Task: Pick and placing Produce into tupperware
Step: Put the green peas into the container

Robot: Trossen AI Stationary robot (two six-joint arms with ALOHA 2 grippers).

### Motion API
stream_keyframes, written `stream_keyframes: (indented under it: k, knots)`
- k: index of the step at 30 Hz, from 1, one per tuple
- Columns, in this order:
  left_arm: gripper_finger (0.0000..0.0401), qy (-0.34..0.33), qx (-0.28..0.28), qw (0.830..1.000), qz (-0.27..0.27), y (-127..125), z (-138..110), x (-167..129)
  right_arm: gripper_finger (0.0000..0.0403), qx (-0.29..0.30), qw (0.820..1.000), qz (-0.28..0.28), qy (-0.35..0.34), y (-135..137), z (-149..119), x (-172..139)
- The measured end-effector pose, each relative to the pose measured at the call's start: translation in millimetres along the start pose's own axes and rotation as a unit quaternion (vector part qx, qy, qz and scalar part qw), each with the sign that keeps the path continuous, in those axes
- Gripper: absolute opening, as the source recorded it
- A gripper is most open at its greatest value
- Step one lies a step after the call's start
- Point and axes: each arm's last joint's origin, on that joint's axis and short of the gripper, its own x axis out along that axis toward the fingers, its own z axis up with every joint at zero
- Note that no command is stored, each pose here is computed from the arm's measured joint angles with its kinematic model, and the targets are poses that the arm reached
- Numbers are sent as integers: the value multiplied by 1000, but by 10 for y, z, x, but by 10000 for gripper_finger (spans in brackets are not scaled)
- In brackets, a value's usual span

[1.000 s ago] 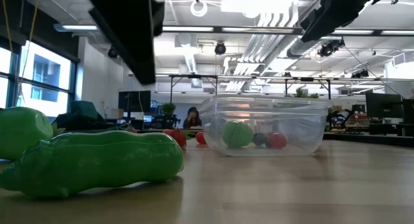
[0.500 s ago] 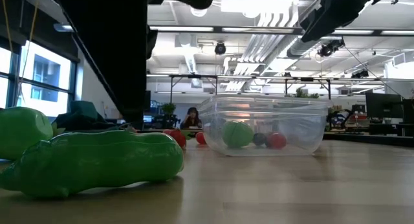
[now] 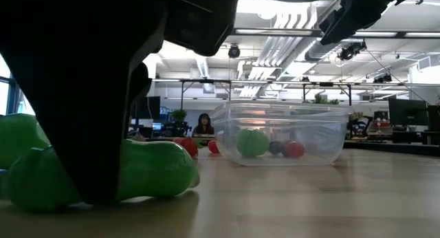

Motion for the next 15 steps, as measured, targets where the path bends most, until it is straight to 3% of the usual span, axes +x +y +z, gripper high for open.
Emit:
stream_keyframes:
  k: [15]
  knots:
    - [172, -10, 62, 998, 7, 5, 11, 3, 89, 0, 1000, 0, 0, 0, 0, -1]
